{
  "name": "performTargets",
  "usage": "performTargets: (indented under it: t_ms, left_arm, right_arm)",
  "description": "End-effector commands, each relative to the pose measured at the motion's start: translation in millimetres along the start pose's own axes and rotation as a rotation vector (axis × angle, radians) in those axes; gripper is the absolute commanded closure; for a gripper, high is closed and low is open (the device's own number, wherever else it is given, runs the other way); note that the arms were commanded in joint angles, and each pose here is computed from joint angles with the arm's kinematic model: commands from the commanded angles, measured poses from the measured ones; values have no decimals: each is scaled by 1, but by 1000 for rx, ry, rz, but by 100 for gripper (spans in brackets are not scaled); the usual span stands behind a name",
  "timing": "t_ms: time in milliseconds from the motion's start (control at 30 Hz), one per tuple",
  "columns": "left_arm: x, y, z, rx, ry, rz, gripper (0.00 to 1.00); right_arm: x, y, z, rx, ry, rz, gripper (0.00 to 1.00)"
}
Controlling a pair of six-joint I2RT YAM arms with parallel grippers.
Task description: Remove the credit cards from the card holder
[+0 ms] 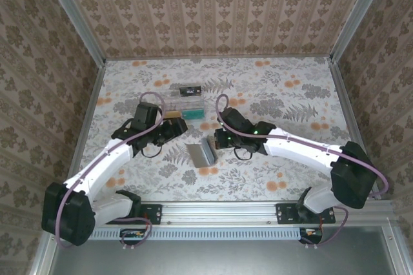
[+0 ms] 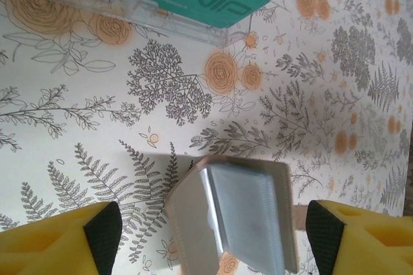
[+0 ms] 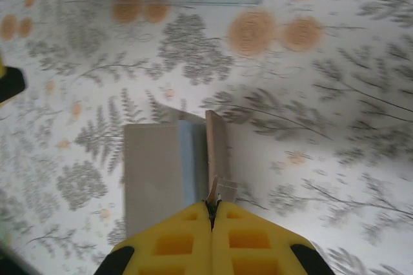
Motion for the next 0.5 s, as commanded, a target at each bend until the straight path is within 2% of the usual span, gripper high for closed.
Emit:
performTargets:
  t_ms: [0,367,467]
  left_arm:
    - [5,-6,1,0,-18,28,22]
    - [21,-27,-9,-11,-81,111,23]
    - [23,-29,-10,-24,-97,119,23]
  right_arm:
    - [18,5,-42,136,-32,28,100]
    - [36,3,-64,201,-37,63,100]
    - [24,8,-38,79,-32,41,100]
Point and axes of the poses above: each hand's point on the last joint's axis, 136 mm out from that joint toward the fingers, its own y axis back along the fingers, its own z axis along the line the jaws close on, x = y × z, the point moved 1 cm from there along y, back along the fingers, and after that the axes turned 4 degrees about y, right-handed, at the moved point
